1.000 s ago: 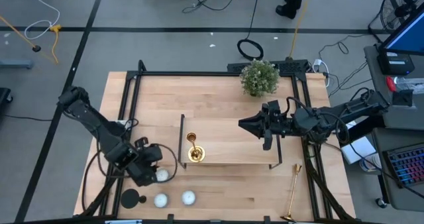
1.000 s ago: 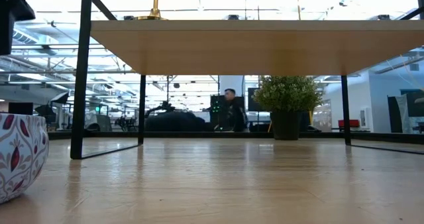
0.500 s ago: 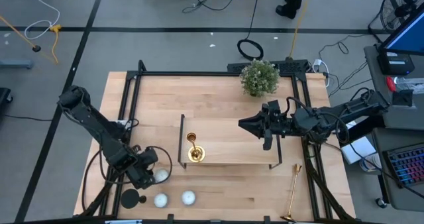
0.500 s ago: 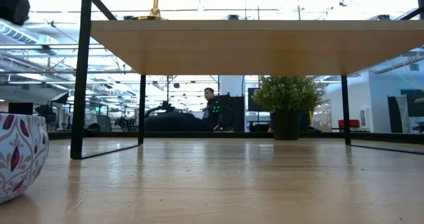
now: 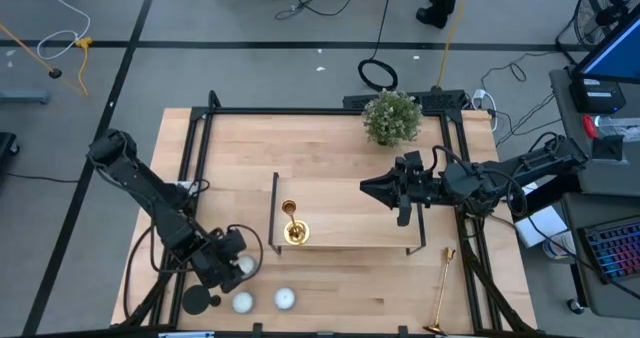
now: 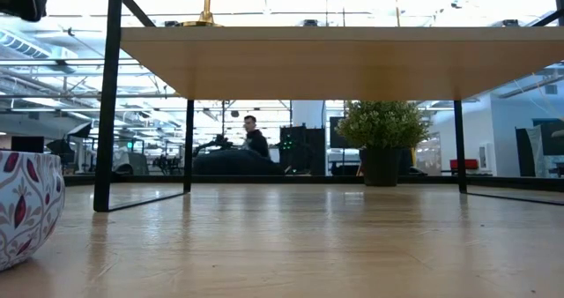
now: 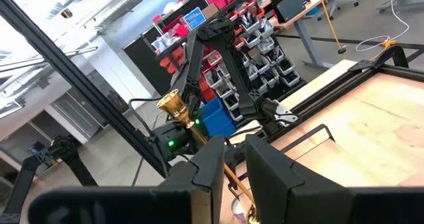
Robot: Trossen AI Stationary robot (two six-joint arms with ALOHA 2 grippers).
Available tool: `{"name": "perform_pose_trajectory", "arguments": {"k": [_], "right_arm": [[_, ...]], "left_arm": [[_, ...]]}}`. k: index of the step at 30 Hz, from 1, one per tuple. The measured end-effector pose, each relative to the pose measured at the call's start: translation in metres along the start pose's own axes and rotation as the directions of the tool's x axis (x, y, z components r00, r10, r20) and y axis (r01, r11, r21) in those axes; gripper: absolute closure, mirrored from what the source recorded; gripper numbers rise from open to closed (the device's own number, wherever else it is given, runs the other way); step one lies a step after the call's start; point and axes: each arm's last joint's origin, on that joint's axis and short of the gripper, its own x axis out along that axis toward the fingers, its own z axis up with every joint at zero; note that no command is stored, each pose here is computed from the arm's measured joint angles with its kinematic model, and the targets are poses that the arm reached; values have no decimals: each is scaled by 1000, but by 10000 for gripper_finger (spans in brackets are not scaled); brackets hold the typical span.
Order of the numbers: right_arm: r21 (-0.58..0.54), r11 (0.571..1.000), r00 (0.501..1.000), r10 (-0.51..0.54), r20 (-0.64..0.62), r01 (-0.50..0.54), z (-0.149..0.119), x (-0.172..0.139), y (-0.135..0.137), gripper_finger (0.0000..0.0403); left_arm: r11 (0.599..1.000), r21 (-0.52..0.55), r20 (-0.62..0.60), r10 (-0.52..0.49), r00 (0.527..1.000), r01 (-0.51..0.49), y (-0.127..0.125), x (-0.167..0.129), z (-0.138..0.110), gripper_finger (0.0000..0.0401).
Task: Pick & Place candle stick holders
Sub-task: Put the pink scented candle on the shelf
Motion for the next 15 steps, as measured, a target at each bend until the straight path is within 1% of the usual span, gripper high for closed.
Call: {"name": "perform_pose_trajectory", "arguments": {"k": [5, 9, 12, 15], "right_arm": [[16, 1000, 1000, 0, 0, 0, 0, 0, 0, 342], [20, 1000, 1000, 1, 0, -1, 0, 0, 0, 342], [20, 1000, 1000, 1, -1, -1, 0, 0, 0, 342], [20, 1000, 1000, 1, -1, -1, 0, 0, 0, 342]], "left_arm": [[992, 122, 57, -12, 998, 5, -6, -5, 4, 144], [967, 255, 64, -30, 998, 13, -11, -10, 7, 143], [960, 280, 62, -32, 998, 14, -11, -10, 9, 138], [953, 303, 60, -34, 998, 14, -11, -10, 10, 117]]}}
